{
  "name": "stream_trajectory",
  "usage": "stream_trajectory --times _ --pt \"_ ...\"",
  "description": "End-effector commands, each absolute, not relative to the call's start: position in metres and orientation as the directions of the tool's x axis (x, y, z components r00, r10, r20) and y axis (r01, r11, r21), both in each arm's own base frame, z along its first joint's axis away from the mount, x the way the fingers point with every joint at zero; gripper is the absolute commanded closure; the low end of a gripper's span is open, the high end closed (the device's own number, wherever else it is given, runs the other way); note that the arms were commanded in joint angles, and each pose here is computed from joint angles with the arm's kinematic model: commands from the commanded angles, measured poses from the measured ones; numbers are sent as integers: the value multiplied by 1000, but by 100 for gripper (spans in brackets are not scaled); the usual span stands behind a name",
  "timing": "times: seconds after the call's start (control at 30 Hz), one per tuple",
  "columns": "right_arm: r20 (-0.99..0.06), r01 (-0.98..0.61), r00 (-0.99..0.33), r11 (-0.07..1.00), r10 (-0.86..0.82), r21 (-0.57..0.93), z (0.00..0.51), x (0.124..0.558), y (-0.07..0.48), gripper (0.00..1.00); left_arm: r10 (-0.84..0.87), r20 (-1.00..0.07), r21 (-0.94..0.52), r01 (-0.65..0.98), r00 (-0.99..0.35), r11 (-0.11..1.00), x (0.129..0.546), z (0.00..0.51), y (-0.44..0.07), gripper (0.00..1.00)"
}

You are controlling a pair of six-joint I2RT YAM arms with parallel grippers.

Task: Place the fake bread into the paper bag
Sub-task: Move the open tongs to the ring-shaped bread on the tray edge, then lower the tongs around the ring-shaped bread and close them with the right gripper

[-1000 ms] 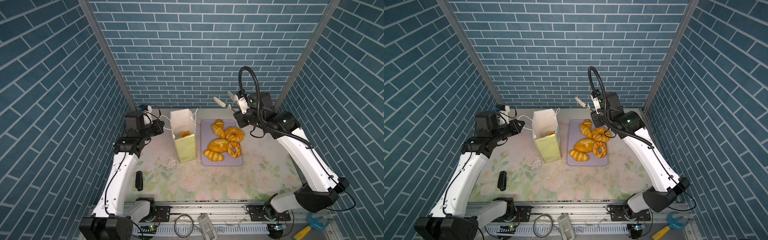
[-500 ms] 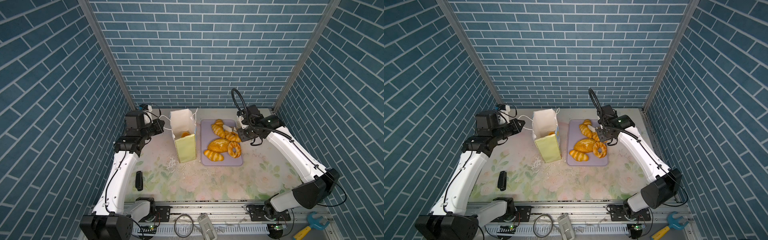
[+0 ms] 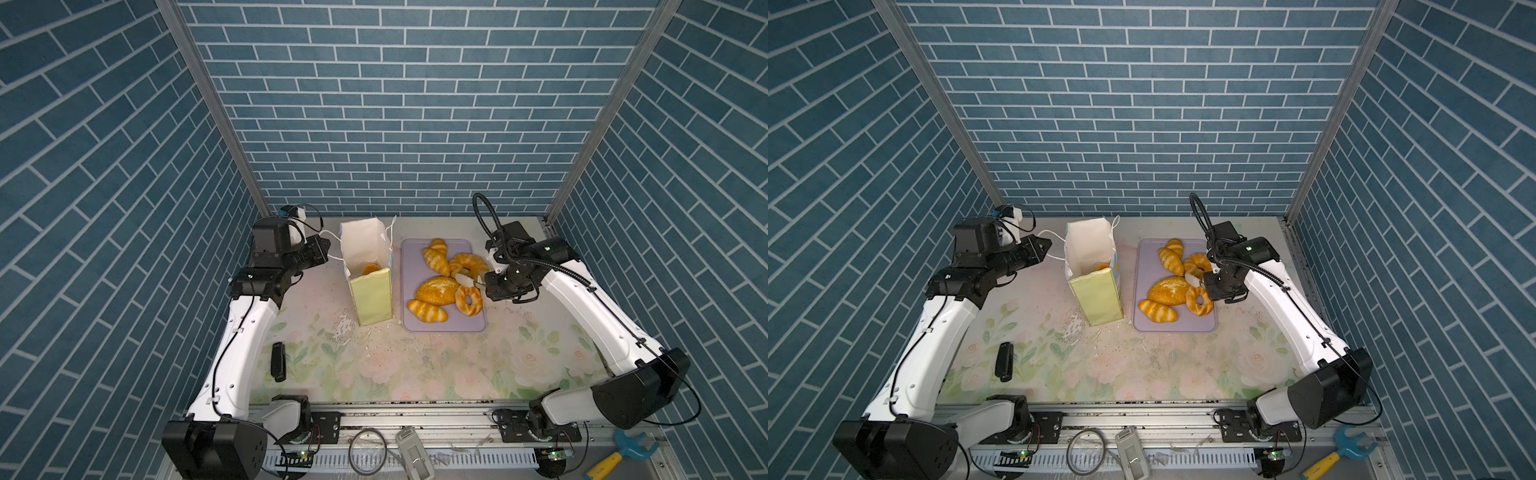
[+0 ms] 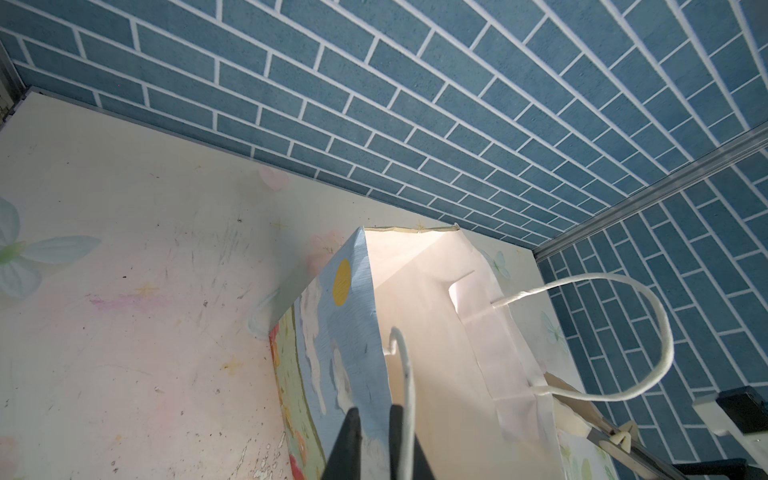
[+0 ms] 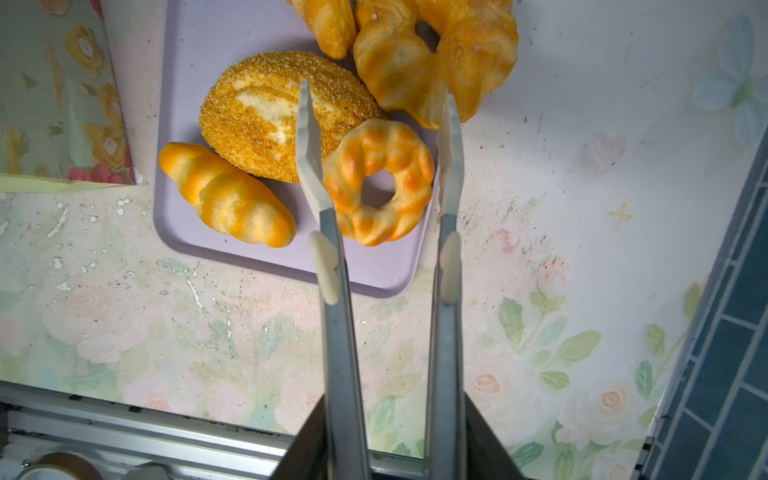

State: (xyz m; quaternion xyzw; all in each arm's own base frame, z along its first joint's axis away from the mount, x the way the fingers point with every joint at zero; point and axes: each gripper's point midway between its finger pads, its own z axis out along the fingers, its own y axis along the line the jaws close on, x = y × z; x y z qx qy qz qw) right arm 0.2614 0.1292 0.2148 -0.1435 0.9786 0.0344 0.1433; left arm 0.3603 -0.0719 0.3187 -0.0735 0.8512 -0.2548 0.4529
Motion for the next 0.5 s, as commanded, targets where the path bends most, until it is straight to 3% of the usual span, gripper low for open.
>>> stream_trajectory --times 0.0,0.47 --pt "-252 -249 -942 965 -222 79 213 243 128 57 -340 -755 -485 129 -561 865 362 330 -72 84" --pt "-193 -204 -967 963 -170 178 191 236 143 61 -346 -744 -494 123 -571 861 364 326 -73 84"
